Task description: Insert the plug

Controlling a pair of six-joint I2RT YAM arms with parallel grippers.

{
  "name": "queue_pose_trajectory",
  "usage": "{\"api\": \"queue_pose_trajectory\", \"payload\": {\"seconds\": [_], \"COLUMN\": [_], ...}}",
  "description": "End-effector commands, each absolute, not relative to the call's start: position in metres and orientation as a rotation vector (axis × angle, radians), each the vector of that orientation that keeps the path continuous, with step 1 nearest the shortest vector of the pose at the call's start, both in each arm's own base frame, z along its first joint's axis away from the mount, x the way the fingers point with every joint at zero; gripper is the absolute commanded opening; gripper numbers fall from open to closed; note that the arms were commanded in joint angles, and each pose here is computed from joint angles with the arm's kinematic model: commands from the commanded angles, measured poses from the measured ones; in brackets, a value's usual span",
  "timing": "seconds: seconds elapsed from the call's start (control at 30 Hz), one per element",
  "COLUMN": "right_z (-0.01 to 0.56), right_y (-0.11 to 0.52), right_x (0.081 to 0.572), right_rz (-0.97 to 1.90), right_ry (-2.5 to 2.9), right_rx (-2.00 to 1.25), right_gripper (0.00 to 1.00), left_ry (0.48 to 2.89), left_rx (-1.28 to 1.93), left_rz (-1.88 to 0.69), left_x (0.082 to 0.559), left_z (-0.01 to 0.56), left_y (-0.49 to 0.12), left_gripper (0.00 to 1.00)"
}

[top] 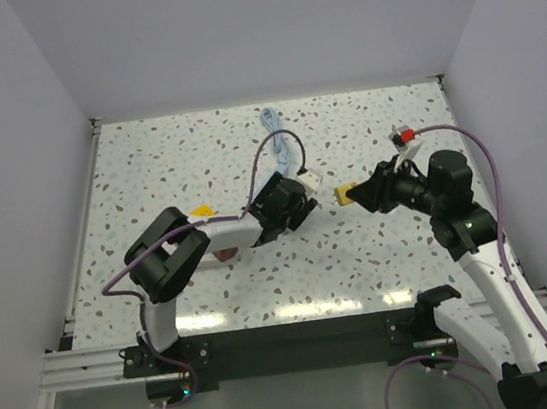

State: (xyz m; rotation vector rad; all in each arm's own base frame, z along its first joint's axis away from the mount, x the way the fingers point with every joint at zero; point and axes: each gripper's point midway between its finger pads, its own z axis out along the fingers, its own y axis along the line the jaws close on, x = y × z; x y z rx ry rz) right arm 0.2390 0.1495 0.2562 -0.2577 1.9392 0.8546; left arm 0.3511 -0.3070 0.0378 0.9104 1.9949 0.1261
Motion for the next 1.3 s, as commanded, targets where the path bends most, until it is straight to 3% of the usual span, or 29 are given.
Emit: {"api": "queue_pose_trajectory", "payload": {"seconds": [0.0,0.37,0.67,0.7,0.93,1.0,1.03,1.1,1.13,1.27], "right_z": [0.274,0.264,0.261,0.26,0.261,0.261,0.261,0.26,0.261,0.26], "right_y": [0.147,0.152,0.157,0.158,0.159,0.16,0.16,0.16,0.16,0.16], "right_x": [0.24,0.242,0.239,0.238,0.236,0.236,0.236,0.236,0.235,0.236], "right_rz": [0.827,0.862,0.907,0.91,0.925,0.931,0.932,0.934,0.934,0.932], "right_ry": [1.885,1.9,1.897,1.896,1.89,1.888,1.888,1.89,1.889,1.891], "right_rx": [-0.268,-0.286,-0.304,-0.309,-0.314,-0.314,-0.314,-0.313,-0.311,-0.31], "right_gripper": [0.0,0.0,0.0,0.0,0.0,0.0,0.0,0.0,0.0,0.0], "left_ry": [1.977,1.935,2.064,2.137,2.15,2.158,2.16,2.15,2.152,2.11], "left_rx": [0.79,0.389,0.282,0.283,0.279,0.313,0.331,0.369,0.382,0.462], "left_rz": [-0.072,-0.476,-0.522,-0.508,-0.597,-0.64,-0.666,-0.667,-0.662,-0.578], "left_x": [0.39,0.498,0.565,0.561,0.555,0.552,0.549,0.548,0.546,0.541], "left_z": [0.062,0.135,0.096,0.071,0.052,0.049,0.047,0.046,0.044,0.054], "left_y": [-0.34,-0.33,-0.324,-0.321,-0.329,-0.336,-0.339,-0.341,-0.339,-0.33], "left_gripper": [0.87,0.98,0.98,0.98,0.97,0.9,0.7,0.46,0.27,0.06]}}
